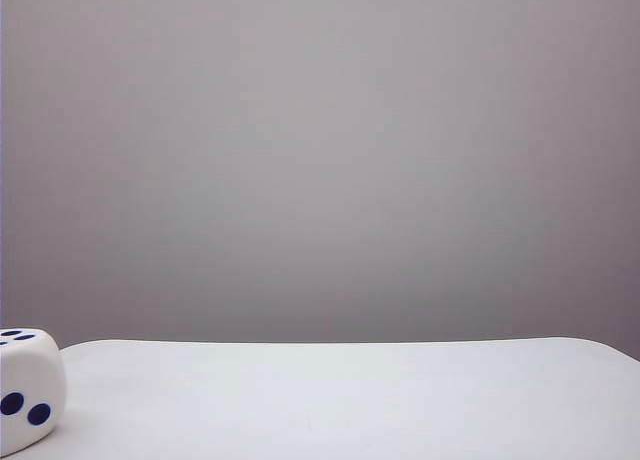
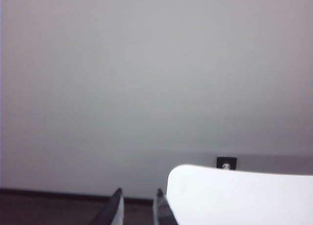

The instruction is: Pick up the dice on the table and roll the dice.

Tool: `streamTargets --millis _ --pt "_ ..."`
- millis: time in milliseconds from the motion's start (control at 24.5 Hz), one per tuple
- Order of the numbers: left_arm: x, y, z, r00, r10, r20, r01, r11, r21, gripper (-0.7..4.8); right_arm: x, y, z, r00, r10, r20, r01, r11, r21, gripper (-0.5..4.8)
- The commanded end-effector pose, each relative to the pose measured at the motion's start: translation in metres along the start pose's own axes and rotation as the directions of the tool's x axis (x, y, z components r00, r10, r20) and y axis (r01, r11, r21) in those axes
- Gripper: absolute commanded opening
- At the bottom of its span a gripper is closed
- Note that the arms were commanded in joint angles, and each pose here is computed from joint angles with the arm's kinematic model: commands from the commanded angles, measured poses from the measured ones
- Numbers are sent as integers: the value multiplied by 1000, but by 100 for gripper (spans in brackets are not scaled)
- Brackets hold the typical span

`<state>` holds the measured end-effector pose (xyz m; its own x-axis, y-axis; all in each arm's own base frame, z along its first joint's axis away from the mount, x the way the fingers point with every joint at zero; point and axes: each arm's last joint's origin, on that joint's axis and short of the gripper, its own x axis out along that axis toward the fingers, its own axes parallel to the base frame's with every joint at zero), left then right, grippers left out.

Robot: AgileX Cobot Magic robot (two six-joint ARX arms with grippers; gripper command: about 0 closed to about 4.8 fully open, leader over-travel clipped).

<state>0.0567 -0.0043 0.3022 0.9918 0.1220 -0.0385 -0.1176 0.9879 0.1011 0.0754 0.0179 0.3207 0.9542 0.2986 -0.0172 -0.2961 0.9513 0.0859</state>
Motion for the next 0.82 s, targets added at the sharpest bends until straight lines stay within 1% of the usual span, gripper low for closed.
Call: streamTargets --millis 41,163,245,286,408,571,734,775,816 --pt "11 -5 -9 999 7 52 -5 999 -41 84 -1 -2 -16 997 -21 76 18 999 41 479" --pt "22 -12 -25 997 -3 80 6 999 -47 83 -2 -4 -30 993 -41 114 36 998 50 479" --pt "32 -19 -47 996 -38 84 41 998 -39 83 -3 -5 -41 989 -37 146 27 997 70 479" --pt "38 -24 -61 994 -77 82 80 996 -37 83 -4 -5 -49 988 -36 150 26 997 70 479" --pt "41 -29 -77 985 -148 92 152 988 -34 82 -6 -6 -59 987 -36 158 26 997 70 479" --pt "39 -30 -82 969 -204 140 211 977 -35 82 -6 -8 -75 981 -51 189 29 993 115 432" --pt "32 -28 -85 954 -225 198 236 971 -32 80 2 -10 -93 988 -57 141 38 991 130 429" --pt "31 -28 -87 951 -230 208 241 970 -33 80 4 -10 -97 990 -56 133 38 990 136 418" --pt "30 -28 -88 949 -228 217 241 970 -34 80 5 -11 -100 991 -55 124 37 989 140 362"
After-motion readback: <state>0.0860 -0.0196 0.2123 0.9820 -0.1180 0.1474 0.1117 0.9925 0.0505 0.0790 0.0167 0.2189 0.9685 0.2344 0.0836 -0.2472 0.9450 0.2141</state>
